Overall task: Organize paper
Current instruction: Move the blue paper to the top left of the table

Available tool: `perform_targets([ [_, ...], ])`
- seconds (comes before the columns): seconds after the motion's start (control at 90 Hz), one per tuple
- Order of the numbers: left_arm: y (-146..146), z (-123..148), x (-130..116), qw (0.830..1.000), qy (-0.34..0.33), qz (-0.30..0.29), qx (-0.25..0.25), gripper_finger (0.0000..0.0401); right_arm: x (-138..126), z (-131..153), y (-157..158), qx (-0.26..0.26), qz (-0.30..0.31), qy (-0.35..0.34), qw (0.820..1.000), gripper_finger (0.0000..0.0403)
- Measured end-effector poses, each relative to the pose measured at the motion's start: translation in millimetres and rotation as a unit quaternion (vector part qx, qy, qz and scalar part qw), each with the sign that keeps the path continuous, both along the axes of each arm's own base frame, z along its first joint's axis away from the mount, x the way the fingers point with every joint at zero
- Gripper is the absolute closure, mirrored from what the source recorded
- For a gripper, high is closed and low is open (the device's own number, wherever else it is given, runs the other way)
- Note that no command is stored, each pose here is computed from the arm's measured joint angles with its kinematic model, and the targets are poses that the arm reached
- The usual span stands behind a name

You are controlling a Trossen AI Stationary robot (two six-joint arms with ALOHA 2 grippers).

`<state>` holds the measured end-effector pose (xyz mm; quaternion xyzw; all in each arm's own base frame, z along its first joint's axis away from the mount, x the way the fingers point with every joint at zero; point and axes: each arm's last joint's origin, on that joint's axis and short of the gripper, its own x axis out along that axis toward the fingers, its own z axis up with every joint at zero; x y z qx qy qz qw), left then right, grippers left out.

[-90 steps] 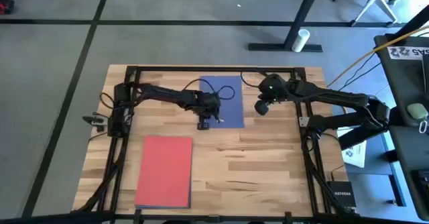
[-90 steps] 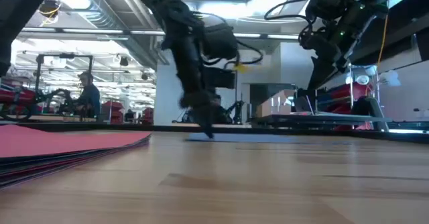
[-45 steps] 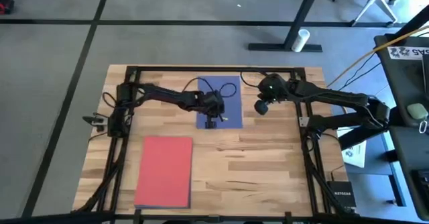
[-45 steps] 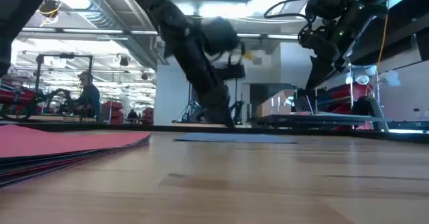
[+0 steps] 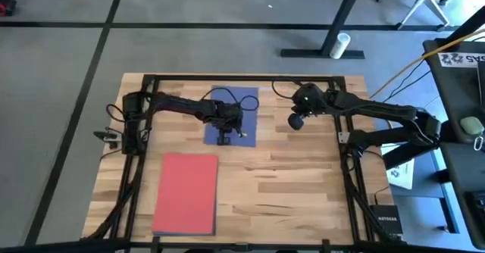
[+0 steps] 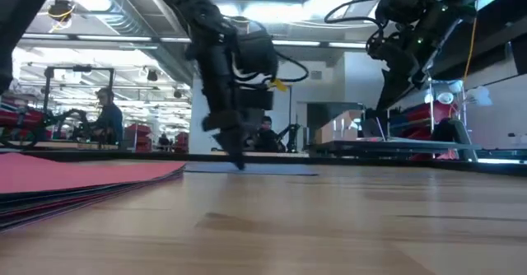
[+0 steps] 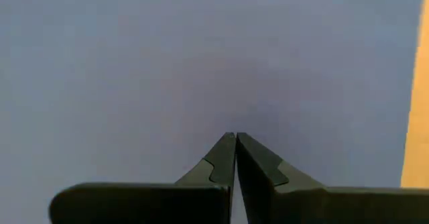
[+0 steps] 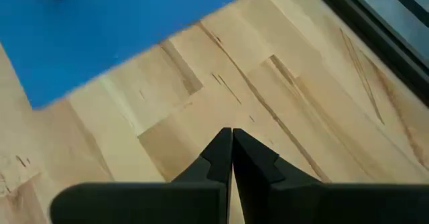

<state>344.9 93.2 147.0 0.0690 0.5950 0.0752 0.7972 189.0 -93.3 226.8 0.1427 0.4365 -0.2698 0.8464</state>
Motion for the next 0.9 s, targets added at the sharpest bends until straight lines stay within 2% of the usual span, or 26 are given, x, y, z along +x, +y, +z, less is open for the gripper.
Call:
perform_targets([
  [0.2, 6, 1, -33, 0.998, -0.011, 0.057, -0.004, 0.0401, 0, 0, 0, -0.004, 0.007, 0.002, 1.000, 0.0403],
  [0.289, 6, 13, -27, 0.996, -0.071, 0.057, 0.010, 0.0401, 0, 0, 0, -0.006, 0.008, 0.002, 1.000, 0.0403],
  [0.389, 4, 25, -13, 0.989, -0.138, 0.027, 0.033, 0.0401, 1, 1, 0, -0.007, 0.009, -0.001, 1.000, 0.0403],
  [0.489, 9, 28, -3, 0.984, -0.169, 0.019, 0.046, 0.0401, 1, 1, 0, -0.007, 0.009, -0.001, 1.000, 0.0403],
  [0.689, 27, 2, 4, 0.983, -0.166, 0.078, 0.029, 0.0401, 1, 1, 0, -0.008, 0.009, -0.002, 1.000, 0.0403],
  [0.822, 29, -16, 4, 0.984, -0.139, 0.110, 0.011, 0.0401, 1, 1, 0, -0.007, 0.009, 0.000, 1.000, 0.0403],
  [0.9, 29, -18, -1, 0.984, -0.114, 0.138, 0.016, 0.0401, 0, 0, 0, -0.007, 0.009, 0.001, 1.000, 0.0403],
])
